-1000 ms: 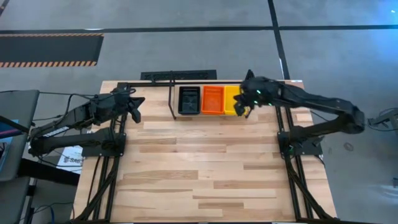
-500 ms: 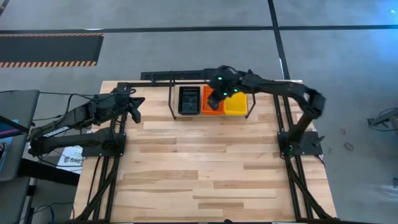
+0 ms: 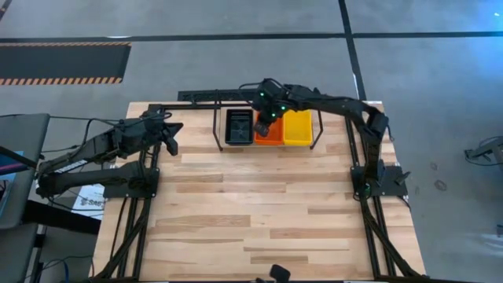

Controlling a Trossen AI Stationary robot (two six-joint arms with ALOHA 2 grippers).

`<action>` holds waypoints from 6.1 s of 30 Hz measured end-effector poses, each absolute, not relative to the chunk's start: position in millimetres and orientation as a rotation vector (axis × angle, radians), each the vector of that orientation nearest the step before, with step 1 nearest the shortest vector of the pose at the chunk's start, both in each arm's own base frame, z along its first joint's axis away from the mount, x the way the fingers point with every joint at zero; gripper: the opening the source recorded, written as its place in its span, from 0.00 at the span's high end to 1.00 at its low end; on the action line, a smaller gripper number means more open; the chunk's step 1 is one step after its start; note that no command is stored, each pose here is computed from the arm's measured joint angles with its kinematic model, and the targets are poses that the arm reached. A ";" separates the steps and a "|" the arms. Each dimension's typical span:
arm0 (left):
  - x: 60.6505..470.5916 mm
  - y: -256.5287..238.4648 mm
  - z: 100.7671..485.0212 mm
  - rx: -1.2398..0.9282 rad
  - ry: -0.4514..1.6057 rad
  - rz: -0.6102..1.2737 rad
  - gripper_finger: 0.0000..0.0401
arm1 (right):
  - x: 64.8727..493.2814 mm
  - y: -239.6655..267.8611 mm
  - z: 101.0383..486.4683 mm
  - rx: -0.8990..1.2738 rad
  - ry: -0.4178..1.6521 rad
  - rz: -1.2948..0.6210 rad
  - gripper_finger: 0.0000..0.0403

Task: Stack baskets on shelf by color
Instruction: Adjust the stacked orange bins

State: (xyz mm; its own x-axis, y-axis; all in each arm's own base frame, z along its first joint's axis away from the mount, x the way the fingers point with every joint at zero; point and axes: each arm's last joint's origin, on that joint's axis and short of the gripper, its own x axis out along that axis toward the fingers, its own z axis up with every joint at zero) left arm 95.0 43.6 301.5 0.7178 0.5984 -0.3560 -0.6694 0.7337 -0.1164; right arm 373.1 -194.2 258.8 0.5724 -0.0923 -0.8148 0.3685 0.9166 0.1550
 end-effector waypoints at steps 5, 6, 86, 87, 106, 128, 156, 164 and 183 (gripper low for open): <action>94.8 43.9 301.6 -0.243 0.304 0.723 1.00 | 367.9 -197.0 257.2 0.314 0.971 -0.322 1.00; 94.7 43.9 301.6 -0.243 0.304 0.724 1.00 | 367.6 -197.6 257.0 0.302 0.976 -0.342 1.00; 94.6 43.9 301.1 -0.249 0.307 0.725 1.00 | 353.9 -265.5 299.9 0.251 0.934 -0.522 1.00; 94.5 43.9 301.2 -0.249 0.307 0.725 1.00 | 352.2 -262.0 308.0 0.256 0.931 -0.498 1.00; 94.4 44.1 301.2 -0.264 0.299 0.738 1.00 | 367.8 -194.0 293.0 0.163 1.175 -0.046 1.00; 94.4 44.1 301.2 -0.288 0.290 0.742 1.00 | 393.6 -206.2 230.5 0.120 1.294 -0.017 1.00; 94.7 44.2 301.9 -0.299 0.277 0.743 1.00 | 373.7 -266.9 238.0 0.027 1.158 -0.138 1.00; 94.7 44.2 301.9 -0.306 0.275 0.744 1.00 | 383.2 -260.5 239.8 -0.027 1.120 -0.119 1.00; 94.7 44.2 301.8 -0.305 0.276 0.744 1.00 | 393.6 -190.8 232.7 0.040 1.359 0.070 1.00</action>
State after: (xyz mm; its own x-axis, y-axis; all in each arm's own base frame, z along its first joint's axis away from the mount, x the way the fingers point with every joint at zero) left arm 94.7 44.2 301.8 0.7039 0.6177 -0.3506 -0.6969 0.6960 -0.1728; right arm 393.6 -190.8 232.7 0.2085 0.0738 -0.9752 -0.0271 0.9972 0.0697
